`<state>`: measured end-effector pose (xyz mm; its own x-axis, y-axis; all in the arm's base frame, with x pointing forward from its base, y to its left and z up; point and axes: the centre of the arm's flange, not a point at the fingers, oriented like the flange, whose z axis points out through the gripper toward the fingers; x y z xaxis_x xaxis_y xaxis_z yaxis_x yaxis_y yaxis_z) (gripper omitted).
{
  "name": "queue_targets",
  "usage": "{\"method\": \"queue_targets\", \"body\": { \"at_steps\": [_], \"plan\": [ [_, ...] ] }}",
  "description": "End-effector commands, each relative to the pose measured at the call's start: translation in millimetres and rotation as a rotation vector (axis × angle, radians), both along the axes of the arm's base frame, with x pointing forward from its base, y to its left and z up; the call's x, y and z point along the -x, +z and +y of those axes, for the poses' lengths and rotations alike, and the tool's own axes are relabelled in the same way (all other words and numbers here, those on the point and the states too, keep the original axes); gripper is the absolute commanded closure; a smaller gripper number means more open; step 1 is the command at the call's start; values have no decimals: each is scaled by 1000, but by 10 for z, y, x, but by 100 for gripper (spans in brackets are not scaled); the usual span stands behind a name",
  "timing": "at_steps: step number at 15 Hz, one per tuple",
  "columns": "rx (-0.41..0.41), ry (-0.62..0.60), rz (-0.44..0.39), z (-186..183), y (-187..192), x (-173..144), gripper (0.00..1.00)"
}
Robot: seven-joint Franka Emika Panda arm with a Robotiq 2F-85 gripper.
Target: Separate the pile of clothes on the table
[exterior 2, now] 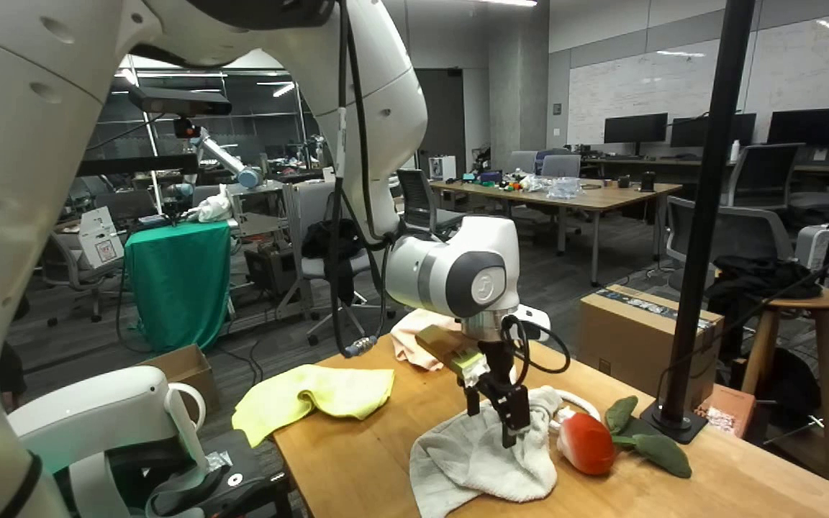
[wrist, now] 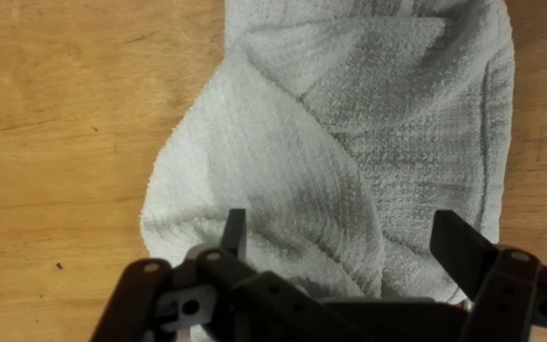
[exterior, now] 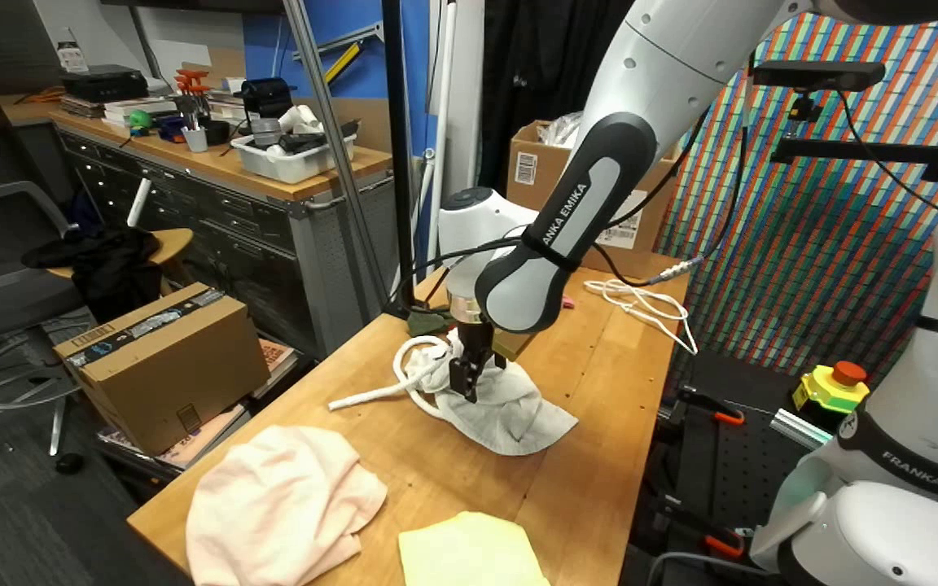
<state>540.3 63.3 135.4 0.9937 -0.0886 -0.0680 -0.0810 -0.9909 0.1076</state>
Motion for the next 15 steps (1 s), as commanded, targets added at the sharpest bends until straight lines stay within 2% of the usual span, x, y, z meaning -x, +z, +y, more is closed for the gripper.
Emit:
{"method": "queue_targets", "body": {
  "at_steps": [1, 15],
  "plan": [
    [35, -24, -29, 26, -136, -31, 0],
    [102, -147, -78, -41, -371, -49, 0]
  ]
}}
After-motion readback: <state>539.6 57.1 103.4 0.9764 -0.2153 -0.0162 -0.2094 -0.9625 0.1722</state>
